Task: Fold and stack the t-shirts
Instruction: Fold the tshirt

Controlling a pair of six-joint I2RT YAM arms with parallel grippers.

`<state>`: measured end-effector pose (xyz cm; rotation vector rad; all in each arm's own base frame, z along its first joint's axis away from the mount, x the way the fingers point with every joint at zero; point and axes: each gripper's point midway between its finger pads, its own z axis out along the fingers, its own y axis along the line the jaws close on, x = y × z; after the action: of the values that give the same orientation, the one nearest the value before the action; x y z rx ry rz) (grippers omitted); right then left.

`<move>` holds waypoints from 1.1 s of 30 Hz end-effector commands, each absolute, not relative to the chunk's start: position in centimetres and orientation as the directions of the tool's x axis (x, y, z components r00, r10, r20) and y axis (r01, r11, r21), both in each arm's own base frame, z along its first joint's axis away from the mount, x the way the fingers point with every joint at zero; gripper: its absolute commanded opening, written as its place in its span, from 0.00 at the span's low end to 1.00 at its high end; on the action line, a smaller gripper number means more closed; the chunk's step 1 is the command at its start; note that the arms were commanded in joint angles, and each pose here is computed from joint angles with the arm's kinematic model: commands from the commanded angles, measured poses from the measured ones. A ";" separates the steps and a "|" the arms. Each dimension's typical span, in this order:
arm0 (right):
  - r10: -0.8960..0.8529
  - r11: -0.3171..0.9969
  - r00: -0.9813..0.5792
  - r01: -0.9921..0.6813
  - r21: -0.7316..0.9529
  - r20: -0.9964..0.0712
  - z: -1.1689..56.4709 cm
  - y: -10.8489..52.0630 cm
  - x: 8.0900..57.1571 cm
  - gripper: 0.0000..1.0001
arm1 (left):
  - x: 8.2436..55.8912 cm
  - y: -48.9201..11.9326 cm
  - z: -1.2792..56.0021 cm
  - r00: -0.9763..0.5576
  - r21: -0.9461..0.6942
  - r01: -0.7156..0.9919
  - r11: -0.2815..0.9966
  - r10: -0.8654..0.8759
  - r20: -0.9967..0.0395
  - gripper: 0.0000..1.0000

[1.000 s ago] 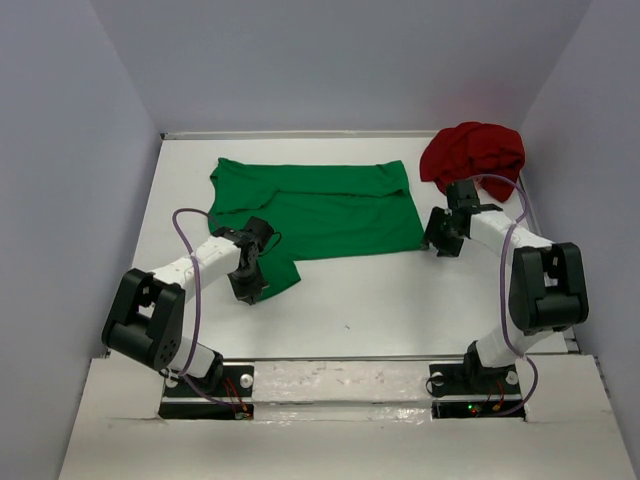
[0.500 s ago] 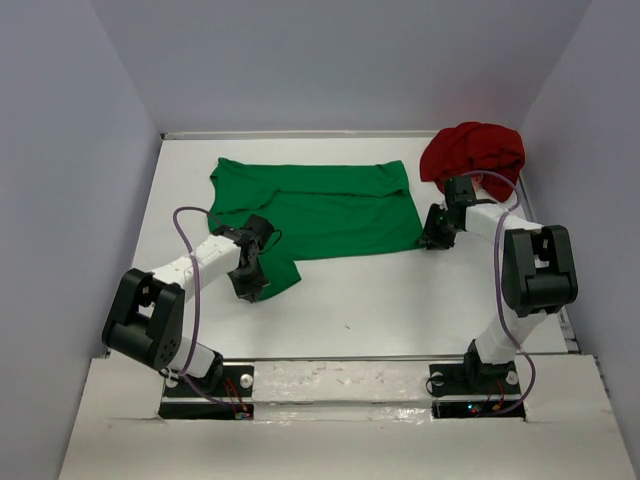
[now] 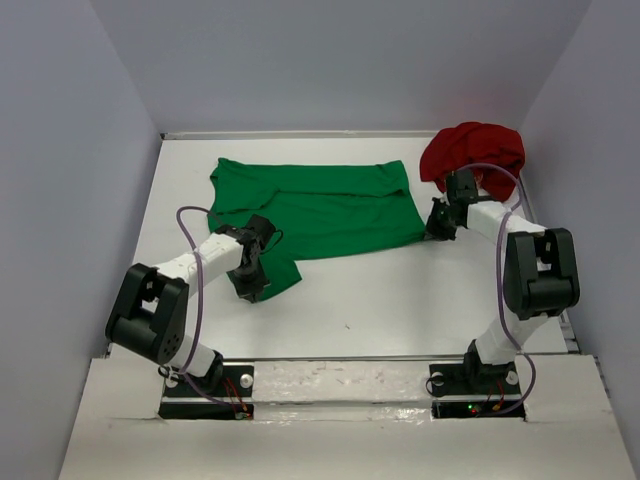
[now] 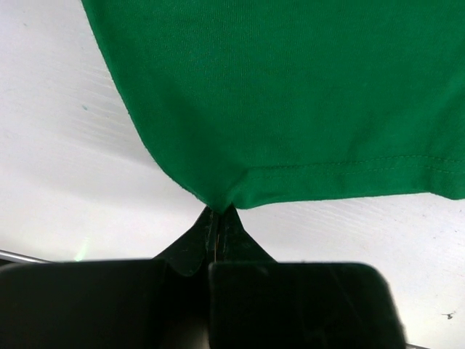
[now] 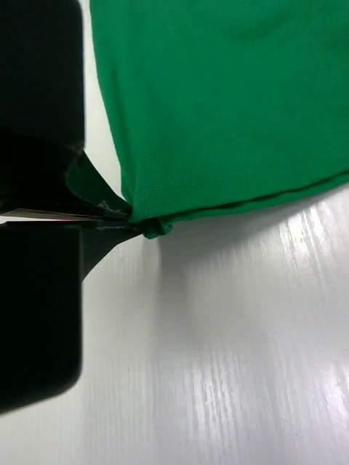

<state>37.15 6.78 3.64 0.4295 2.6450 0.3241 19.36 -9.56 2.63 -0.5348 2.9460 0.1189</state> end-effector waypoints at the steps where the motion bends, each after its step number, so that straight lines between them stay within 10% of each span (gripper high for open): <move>1: 0.310 0.943 -0.806 0.193 0.271 -0.504 8.5 6.4 38.6 0.00 | 20.4 -9.9 3.1 -0.927 0.039 -0.347 0.937 -0.336 -0.168 0.00; 33: 0.146 0.951 -0.848 -0.021 0.307 -0.510 12.4 10.9 42.3 0.04 | 21.5 -9.6 4.1 -0.923 0.051 -0.340 0.939 -0.323 -0.209 0.00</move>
<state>41.43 10.09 10.01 0.1375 2.6114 0.4015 20.18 -9.78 2.60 -0.5052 2.9383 0.1133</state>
